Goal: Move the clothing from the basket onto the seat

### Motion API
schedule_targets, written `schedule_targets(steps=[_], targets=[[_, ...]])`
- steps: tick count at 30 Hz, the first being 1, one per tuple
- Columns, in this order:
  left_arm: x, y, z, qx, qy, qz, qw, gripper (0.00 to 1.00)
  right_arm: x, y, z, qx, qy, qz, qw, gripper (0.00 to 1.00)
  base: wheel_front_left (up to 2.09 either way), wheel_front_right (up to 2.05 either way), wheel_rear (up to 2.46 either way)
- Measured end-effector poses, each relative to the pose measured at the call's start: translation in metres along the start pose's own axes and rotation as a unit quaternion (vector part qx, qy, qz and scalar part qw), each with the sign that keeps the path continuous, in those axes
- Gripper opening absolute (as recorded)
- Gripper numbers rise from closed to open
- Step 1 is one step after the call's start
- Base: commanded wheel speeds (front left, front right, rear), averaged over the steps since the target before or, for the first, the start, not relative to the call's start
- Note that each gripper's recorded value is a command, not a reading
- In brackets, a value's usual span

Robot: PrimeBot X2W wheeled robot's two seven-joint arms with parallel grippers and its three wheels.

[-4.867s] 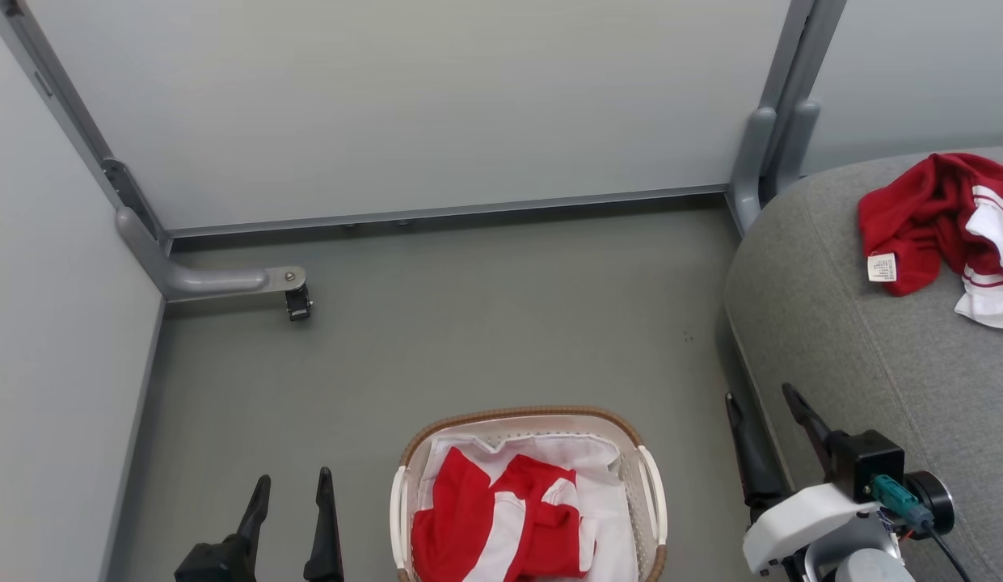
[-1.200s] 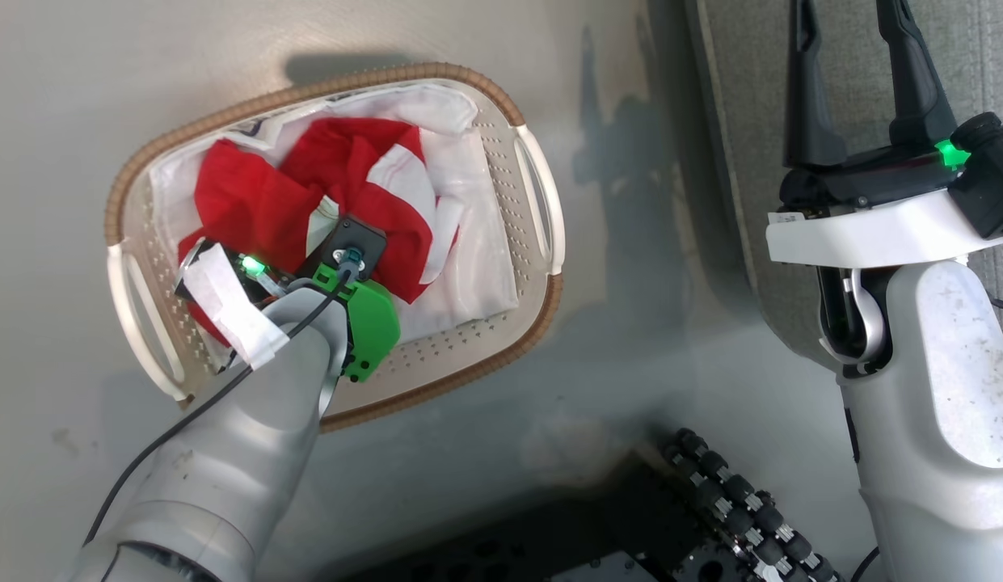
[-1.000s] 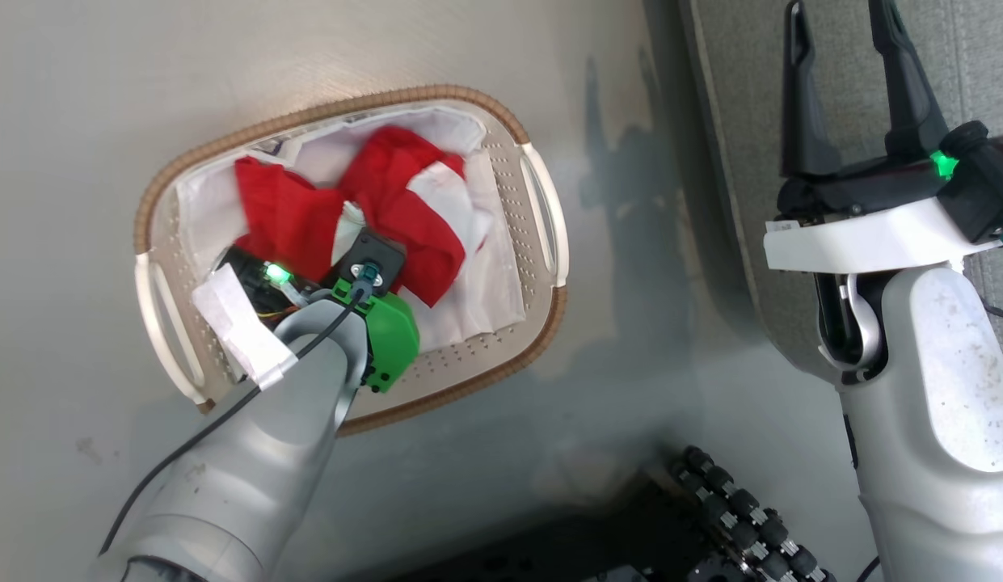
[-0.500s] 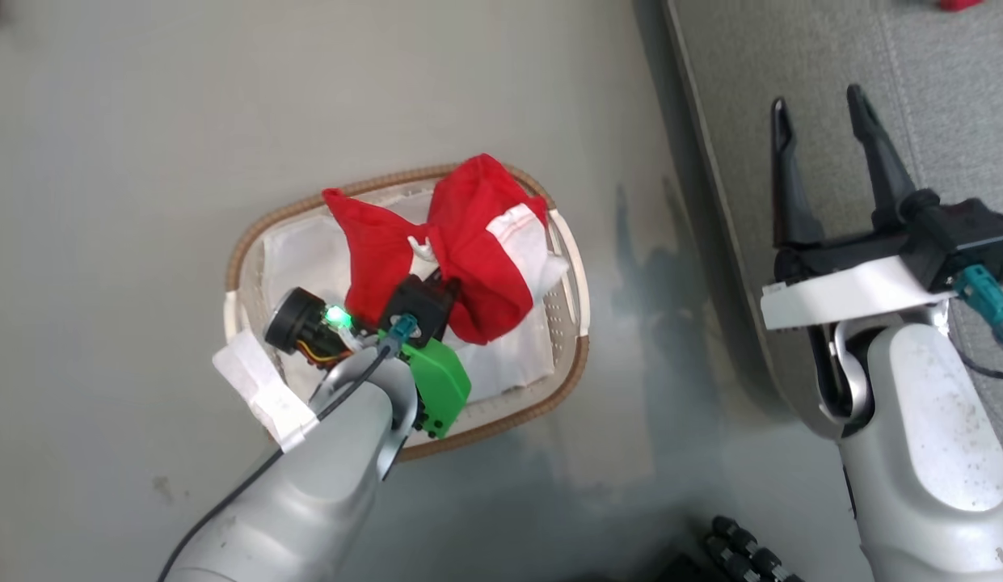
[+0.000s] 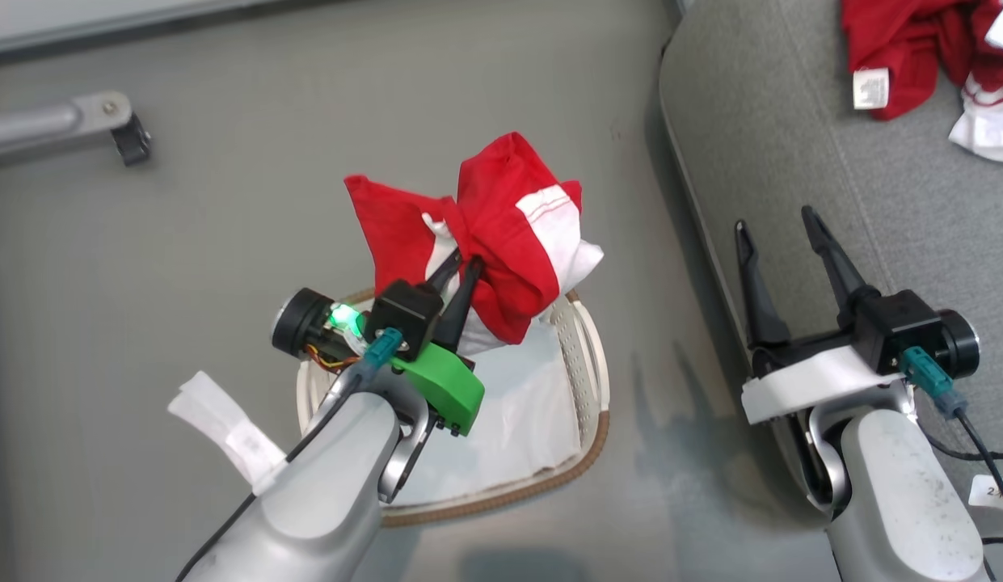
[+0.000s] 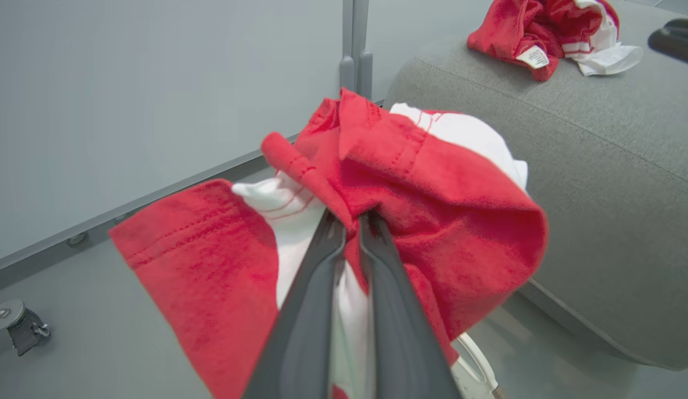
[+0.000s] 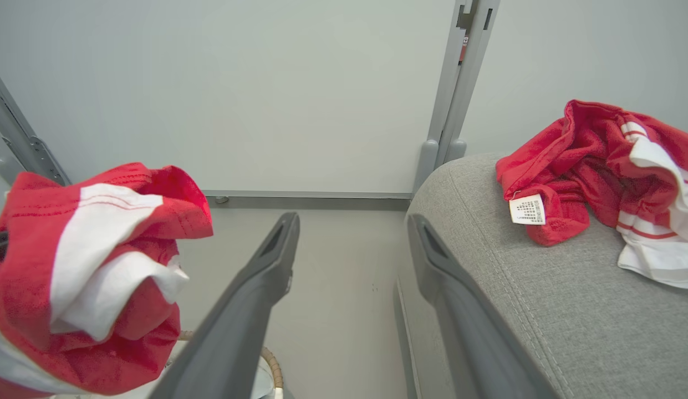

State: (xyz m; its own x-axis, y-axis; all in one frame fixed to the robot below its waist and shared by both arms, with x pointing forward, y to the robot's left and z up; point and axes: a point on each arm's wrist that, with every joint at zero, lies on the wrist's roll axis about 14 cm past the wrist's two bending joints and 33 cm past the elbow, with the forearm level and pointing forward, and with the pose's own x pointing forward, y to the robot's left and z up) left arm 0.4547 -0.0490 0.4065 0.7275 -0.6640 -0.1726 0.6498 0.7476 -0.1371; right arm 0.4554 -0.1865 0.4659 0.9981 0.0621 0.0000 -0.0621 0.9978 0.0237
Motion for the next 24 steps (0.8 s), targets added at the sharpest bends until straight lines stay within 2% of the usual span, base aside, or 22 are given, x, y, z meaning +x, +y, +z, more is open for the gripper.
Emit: schedule_targets(steps=[11,17,24], targets=[[-0.030,-0.007,0.110,0.044,-0.112,0.015,0.993,0.00,-0.026,0.033,0.046,0.004,-0.052,0.043,0.998,1.00,0.00,0.00,0.00],[-0.045,-0.016,0.144,0.064,-0.137,0.016,0.988,0.00,-0.036,0.050,0.064,0.003,-0.074,0.066,0.995,1.00,0.00,0.00,0.00],[-0.057,-0.030,0.167,0.077,-0.153,0.011,0.985,0.00,-0.043,0.086,0.083,-0.001,-0.101,0.120,0.988,1.00,0.00,0.00,0.00]])
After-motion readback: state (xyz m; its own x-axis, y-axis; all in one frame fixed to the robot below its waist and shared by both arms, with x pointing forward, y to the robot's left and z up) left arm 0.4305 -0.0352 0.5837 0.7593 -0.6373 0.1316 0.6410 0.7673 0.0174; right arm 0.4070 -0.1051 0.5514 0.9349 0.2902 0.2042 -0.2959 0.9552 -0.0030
